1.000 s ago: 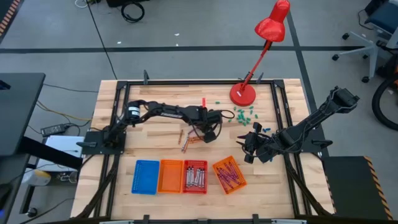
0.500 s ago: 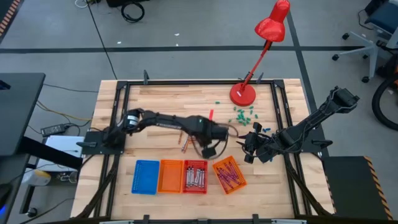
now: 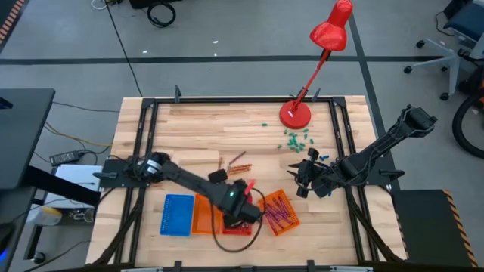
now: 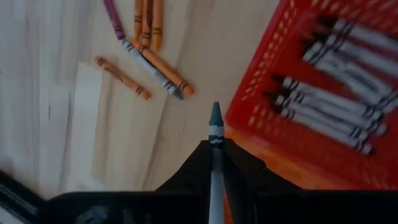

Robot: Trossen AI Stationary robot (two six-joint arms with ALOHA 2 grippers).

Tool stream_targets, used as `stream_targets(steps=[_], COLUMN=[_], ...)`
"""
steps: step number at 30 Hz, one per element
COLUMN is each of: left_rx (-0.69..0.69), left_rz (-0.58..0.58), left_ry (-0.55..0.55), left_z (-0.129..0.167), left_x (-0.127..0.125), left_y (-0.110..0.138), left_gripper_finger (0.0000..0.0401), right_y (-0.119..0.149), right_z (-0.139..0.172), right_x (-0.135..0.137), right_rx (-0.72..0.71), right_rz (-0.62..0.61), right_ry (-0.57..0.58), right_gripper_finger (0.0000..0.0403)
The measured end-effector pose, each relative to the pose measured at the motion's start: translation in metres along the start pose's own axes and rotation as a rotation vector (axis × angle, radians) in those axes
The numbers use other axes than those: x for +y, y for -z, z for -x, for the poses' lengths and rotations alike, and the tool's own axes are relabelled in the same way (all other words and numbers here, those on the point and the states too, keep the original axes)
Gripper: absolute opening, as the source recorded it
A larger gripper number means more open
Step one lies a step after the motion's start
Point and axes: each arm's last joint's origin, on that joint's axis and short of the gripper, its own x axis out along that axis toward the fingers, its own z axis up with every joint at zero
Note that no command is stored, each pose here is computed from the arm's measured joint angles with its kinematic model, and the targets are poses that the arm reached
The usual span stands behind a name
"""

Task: Sort crayons
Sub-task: Put the gray crayon into the left orange bin

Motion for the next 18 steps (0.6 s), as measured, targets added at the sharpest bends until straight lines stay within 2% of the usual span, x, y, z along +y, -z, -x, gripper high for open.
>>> stream_targets(steps=[5, 11, 18], left_rx=[-0.055, -0.093, -0.129], left_rz=[0.065, 0.057, -0.037], left_ry=[0.005, 0.007, -0.029], left_z=[0.014, 0.023, 0.017], left_x=[-0.015, -0.023, -0.030], left_y=[0.019, 0.031, 0.036], left_gripper_finger=[0.0036, 0.0036, 0.0036], right_y=[-0.002, -0.005, -0.007], right_z=[0.000, 0.000, 0.000], right_x=[0.001, 0.002, 0.002], right_rx=[-0.016, -0.044, -0.053], right_rz=[0.008, 0.021, 0.039], right_ry=[0.000, -0.013, -0.015], right_gripper_finger=[0.0103, 0.0103, 0.0103])
